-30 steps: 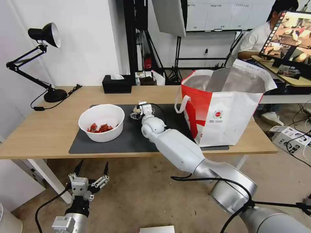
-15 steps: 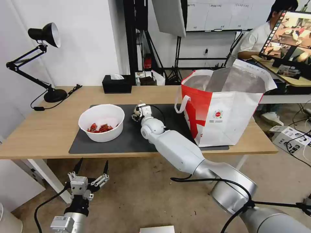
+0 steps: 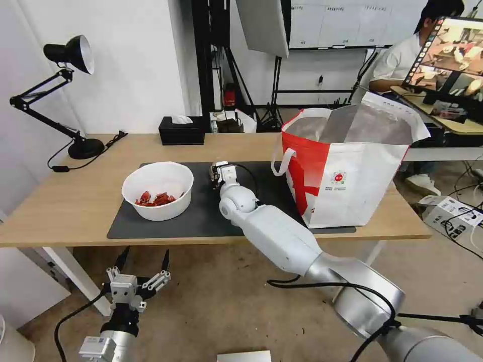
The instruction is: Pick up the trash from the table and place it into the takeout bag.
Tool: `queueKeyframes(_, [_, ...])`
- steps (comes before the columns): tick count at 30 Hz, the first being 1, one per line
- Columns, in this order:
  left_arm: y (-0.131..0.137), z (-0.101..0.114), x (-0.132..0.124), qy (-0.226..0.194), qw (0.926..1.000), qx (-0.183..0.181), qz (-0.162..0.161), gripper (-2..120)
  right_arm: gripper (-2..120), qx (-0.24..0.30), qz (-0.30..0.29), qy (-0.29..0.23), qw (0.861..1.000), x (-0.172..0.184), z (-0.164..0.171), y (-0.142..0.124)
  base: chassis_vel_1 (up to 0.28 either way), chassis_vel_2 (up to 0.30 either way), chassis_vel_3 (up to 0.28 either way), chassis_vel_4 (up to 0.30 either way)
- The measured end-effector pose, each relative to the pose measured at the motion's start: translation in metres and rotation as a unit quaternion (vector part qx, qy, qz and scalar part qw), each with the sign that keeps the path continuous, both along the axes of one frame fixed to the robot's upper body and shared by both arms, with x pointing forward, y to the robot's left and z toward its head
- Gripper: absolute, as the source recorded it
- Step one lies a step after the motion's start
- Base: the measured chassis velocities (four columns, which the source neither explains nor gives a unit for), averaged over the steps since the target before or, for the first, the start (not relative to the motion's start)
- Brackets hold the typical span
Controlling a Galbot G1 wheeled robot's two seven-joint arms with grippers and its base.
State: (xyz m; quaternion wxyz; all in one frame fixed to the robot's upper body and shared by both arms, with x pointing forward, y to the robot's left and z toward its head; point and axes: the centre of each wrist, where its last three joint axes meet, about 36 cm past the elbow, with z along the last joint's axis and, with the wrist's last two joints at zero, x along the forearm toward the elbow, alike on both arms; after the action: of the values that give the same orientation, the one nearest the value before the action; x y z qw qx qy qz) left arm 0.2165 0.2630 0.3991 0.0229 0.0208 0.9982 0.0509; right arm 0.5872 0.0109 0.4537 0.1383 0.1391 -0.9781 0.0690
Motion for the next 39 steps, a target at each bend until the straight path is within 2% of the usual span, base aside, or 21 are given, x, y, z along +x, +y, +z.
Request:
queueKeyframes(7, [-0.002, -0.003, -0.001, 0.004, 1.0, -0.002, -0.004, 100, 5, -0.011, 0.015, -0.114, 0.993, -0.047, 0.006, -0.038, 0.0, 0.0, 0.0, 0.0])
queueKeyframes(12, [-0.002, -0.004, 0.0, 0.005, 1.0, -0.002, -0.005, 100, 5, -0.011, 0.013, -0.156, 0.988, -0.065, 0.011, -0.054, 0.0, 0.0, 0.0, 0.0])
queueKeyframes(15, [-0.001, -0.004, 0.001, 0.005, 1.0, 0.0, -0.006, 100, 5, 0.009, 0.008, -0.203, 0.979, -0.091, 0.031, -0.07, 0.0, 0.0, 0.0, 0.0])
queueKeyframes(18, [0.002, -0.003, 0.002, 0.005, 1.0, 0.005, -0.006, 100, 5, 0.023, -0.002, -0.23, 0.973, -0.104, 0.049, -0.079, 0.0, 0.0, 0.0, 0.0])
queueKeyframes(19, [0.002, -0.003, 0.002, 0.005, 1.0, 0.005, -0.006, 100, 5, 0.023, -0.002, -0.23, 0.973, -0.104, 0.049, -0.079, 0.0, 0.0, 0.0, 0.0])
queueKeyframes(21, [0.003, -0.004, 0.002, 0.006, 1.0, 0.006, -0.005, 100, 5, 0.021, -0.021, -0.267, 0.963, -0.108, 0.068, -0.092, 0.0, 0.0, 0.0, 0.0])
queueKeyframes(24, [0.003, -0.005, 0.003, 0.007, 0.9999, 0.006, -0.005, 100, 4, 0.016, -0.046, -0.293, 0.955, -0.108, 0.086, -0.103, 0.0, 0.0, 0.0, 0.0])
queueKeyframes(29, [0.002, -0.01, 0.005, 0.01, 0.9999, 0.004, -0.006, 100, 4, 0.016, -0.104, -0.295, 0.95, -0.103, 0.114, -0.125, 0.0, 0.0, 0.0, 0.0])
queueKeyframes(39, [0.0, -0.017, 0.009, 0.016, 0.9998, 0.002, -0.011, 100, 4, 0.027, -0.174, -0.253, 0.951, -0.086, 0.131, -0.157, 0.0, 0.0, 0.0, 0.0])
